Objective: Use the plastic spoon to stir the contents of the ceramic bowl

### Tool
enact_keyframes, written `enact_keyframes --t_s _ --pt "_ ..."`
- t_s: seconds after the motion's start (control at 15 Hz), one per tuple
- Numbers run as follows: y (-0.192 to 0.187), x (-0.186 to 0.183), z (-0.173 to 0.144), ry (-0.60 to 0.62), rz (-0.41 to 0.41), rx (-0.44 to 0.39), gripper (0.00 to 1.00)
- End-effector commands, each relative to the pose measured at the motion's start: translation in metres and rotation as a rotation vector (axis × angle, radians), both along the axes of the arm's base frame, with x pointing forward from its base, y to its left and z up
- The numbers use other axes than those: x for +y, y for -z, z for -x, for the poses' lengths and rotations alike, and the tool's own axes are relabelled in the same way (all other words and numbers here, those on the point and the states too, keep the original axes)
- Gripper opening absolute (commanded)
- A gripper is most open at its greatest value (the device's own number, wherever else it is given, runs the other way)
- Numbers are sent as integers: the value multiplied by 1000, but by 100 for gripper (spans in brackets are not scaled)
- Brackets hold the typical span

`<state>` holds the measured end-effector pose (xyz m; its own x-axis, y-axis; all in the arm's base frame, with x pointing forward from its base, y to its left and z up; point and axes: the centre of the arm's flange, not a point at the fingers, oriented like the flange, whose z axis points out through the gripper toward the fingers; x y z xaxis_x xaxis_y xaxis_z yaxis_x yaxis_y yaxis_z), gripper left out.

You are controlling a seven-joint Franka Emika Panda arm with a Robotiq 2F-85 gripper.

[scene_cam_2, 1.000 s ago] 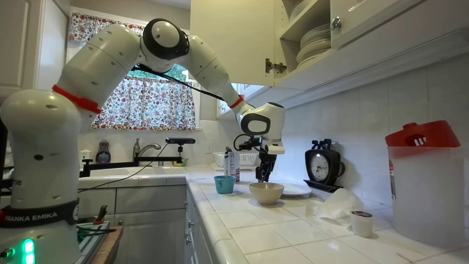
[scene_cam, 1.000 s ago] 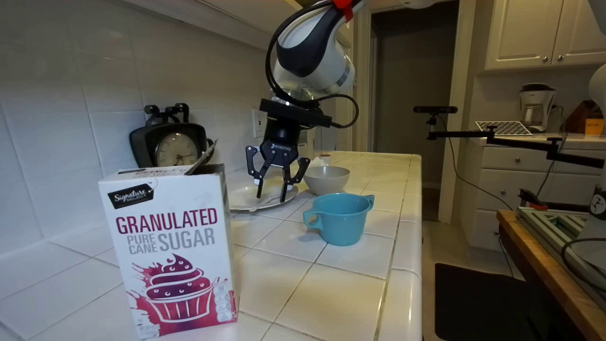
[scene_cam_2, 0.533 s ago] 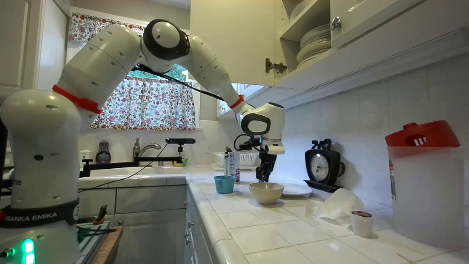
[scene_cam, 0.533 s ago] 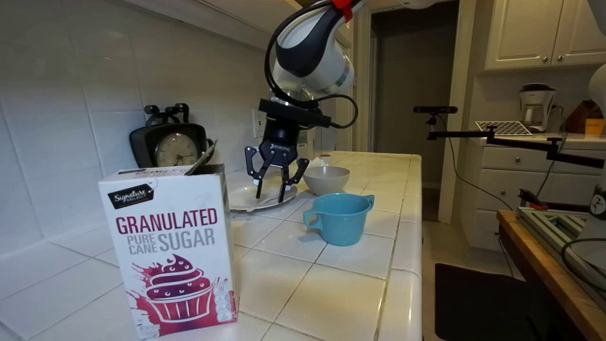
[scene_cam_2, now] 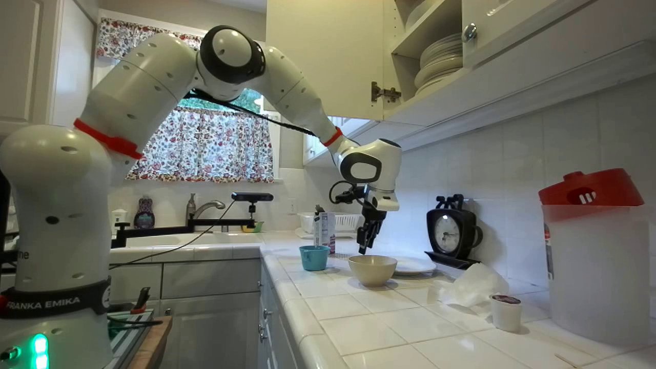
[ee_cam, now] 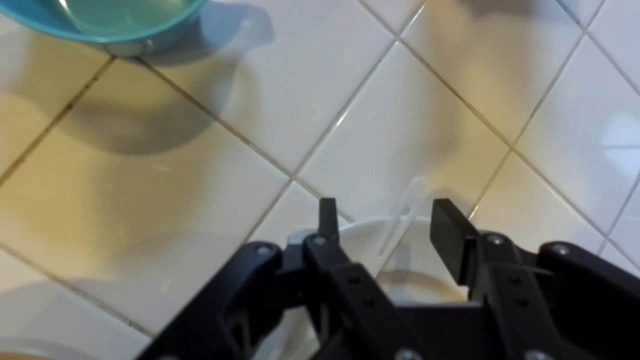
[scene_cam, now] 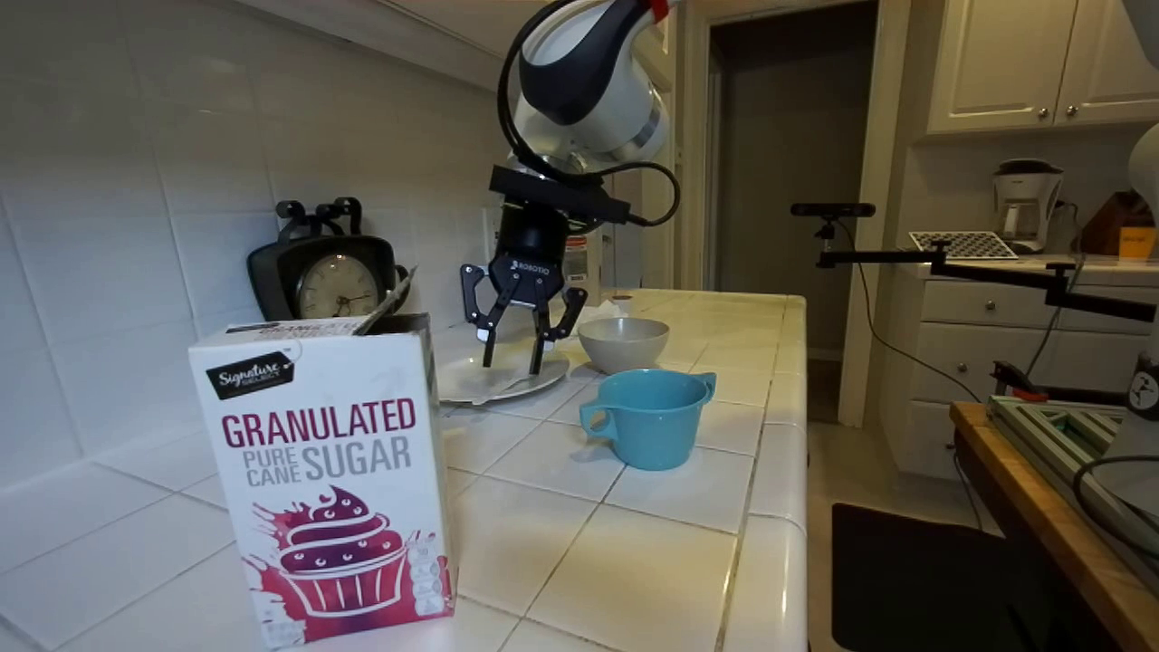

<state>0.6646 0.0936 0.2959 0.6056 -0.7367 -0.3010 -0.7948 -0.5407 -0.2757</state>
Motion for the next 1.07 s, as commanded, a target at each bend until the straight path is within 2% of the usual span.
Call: enact_keyframes --t_s 0.0,0.6,1.0 --pt "-10 -7 -9 -55 -15 22 54" --pt "11 -15 -30 -87 31 67 49" --pt "17 -16 -45 -100 59 60 53"
